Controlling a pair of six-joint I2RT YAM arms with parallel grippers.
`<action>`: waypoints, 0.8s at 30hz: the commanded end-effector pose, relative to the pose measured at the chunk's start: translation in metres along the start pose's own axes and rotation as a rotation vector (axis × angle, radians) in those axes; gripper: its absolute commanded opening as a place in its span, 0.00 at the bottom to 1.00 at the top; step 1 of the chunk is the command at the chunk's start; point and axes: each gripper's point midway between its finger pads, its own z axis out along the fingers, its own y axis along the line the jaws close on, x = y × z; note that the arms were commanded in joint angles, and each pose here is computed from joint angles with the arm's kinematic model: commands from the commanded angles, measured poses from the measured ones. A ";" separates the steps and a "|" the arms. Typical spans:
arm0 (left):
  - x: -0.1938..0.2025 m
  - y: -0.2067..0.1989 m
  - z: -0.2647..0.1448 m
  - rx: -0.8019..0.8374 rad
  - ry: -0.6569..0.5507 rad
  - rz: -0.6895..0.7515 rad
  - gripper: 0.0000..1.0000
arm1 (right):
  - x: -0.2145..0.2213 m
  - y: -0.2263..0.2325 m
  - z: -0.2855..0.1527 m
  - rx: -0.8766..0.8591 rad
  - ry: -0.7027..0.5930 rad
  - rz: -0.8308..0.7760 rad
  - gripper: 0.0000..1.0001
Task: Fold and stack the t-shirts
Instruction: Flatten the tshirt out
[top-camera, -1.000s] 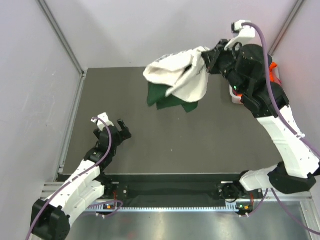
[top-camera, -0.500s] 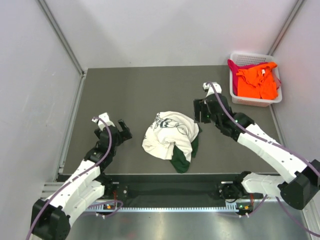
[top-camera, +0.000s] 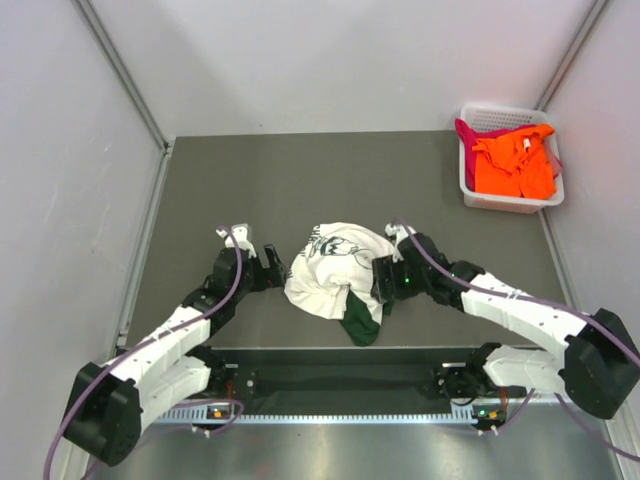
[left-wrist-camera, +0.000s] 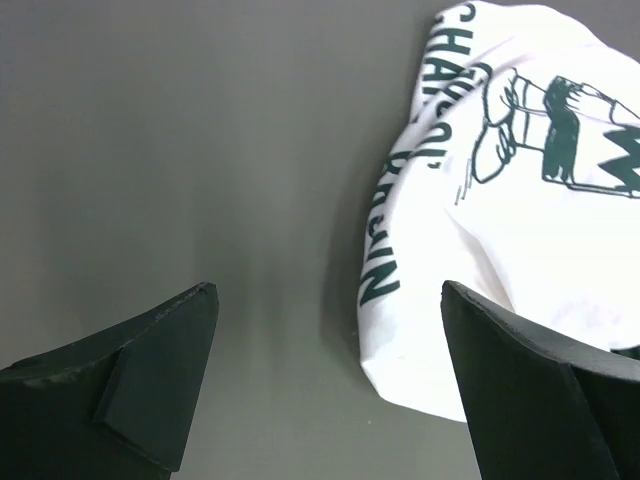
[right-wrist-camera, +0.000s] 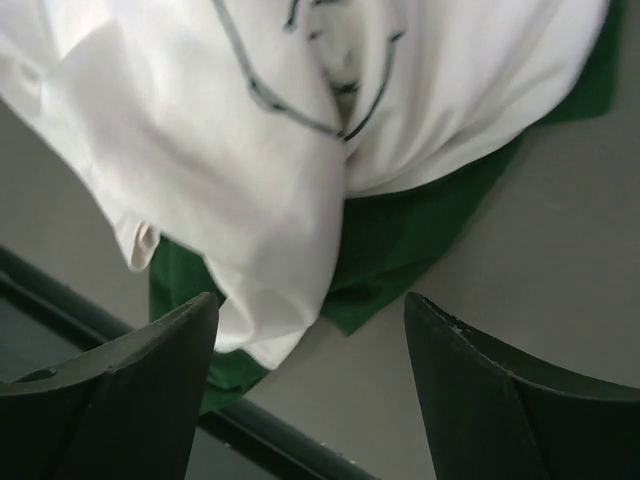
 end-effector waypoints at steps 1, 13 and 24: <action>-0.027 -0.030 -0.001 0.117 -0.068 0.018 0.97 | 0.003 0.045 -0.010 -0.174 -0.045 0.006 0.75; -0.019 -0.036 0.003 0.152 -0.037 0.024 0.97 | 0.046 0.058 0.007 -0.180 0.007 0.025 0.68; -0.004 -0.053 0.007 0.240 0.031 0.046 0.97 | -0.030 0.022 -0.004 0.143 -0.167 -0.050 0.00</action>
